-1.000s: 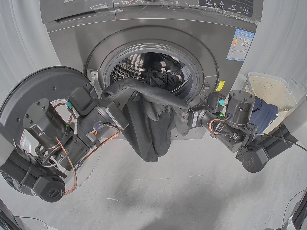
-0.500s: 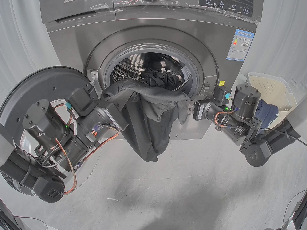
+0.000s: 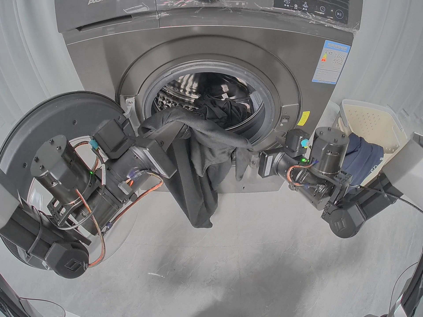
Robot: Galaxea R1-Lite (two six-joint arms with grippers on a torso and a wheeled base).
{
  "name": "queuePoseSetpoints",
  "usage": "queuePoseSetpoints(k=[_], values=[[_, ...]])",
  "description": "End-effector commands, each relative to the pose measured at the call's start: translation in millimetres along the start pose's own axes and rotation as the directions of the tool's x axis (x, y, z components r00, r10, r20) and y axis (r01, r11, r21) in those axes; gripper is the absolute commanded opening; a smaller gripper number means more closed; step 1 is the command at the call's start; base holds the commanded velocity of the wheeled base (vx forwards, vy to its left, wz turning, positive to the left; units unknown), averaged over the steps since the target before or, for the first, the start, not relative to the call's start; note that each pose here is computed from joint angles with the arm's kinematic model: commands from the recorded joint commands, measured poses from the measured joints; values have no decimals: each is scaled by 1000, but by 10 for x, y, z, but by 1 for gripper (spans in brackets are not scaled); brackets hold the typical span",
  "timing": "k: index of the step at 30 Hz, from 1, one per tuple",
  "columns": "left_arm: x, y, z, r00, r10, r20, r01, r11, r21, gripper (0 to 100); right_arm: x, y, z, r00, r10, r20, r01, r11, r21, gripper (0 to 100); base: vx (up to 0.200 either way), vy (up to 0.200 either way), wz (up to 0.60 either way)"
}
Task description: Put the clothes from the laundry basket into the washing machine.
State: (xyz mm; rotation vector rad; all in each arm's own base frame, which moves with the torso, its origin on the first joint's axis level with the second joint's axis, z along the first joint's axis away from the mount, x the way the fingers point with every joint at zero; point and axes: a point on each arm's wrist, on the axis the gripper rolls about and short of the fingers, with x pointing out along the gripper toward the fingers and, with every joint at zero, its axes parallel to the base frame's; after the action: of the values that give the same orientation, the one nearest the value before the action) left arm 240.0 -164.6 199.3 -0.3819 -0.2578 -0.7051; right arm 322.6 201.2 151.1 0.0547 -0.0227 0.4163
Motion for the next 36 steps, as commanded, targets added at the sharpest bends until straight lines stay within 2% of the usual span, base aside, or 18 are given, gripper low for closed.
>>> queuePoseSetpoints(k=[1,7,20,26,32,36], values=[[1,-9,36,1000,-3,13,3,1000,3,0,6,34,-277,997,7,-76,-8,1000,-12,100,0,0,0],[6,-14,56,1000,-6,22,5,1000,3,0,27,62,-412,994,14,-111,-16,1000,-17,100,0,0,0],[3,-13,52,1000,-5,19,5,1000,4,0,-46,146,-505,991,41,-128,-43,999,-15,100,0,0,0],[6,-6,30,1000,-3,13,3,1000,4,0,-188,323,-387,988,108,-110,-110,994,-14,100,0,0,0],[17,-1,16,1000,1,11,-1,1000,4,0,-481,513,-316,972,197,-127,-200,980,-11,100,0,0,0],[18,5,-2,1000,4,6,-4,1000,5,0,-536,609,-245,968,229,-104,-231,973,-7,100,0,0,0]])
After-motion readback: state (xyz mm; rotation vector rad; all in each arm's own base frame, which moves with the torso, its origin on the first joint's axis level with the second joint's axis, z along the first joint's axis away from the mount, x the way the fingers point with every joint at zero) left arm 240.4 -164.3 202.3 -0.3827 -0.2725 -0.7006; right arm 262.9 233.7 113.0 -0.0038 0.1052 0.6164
